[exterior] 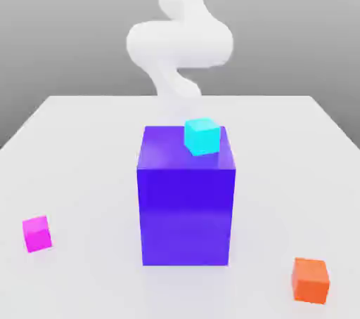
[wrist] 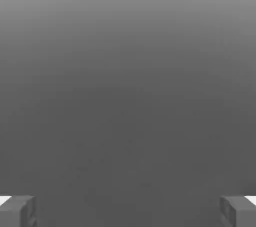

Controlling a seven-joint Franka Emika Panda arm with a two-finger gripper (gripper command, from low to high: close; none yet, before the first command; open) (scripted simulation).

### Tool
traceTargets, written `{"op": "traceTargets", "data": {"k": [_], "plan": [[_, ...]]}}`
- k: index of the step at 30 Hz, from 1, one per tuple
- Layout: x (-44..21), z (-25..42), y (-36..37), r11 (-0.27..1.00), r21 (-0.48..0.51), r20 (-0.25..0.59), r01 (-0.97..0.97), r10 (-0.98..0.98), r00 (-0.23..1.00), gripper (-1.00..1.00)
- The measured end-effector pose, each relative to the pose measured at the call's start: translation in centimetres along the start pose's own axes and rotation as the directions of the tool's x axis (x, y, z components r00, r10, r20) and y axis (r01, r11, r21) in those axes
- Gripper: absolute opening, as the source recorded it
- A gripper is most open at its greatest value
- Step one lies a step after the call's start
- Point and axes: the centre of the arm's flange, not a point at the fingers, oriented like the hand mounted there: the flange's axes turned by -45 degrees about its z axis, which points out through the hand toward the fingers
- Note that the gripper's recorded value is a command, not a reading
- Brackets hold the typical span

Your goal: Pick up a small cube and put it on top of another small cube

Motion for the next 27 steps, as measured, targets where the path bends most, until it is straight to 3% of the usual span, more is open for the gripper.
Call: {"op": "traceTargets", "data": {"k": [7,14,23,27], "plan": [[-4.0,14.2,9.4,0.958,-0.086,0.189,-0.274,0.286,0.939,0.0],[-13.2,24.7,18.8,0.827,-0.262,0.301,-0.498,0.56,0.772,0.0],[-30.4,31.0,29.1,0.532,-0.559,0.288,-0.636,0.844,0.453,0.0],[-34.7,33.5,30.3,0.489,-0.601,0.273,-0.632,0.869,0.412,0.0]]}}
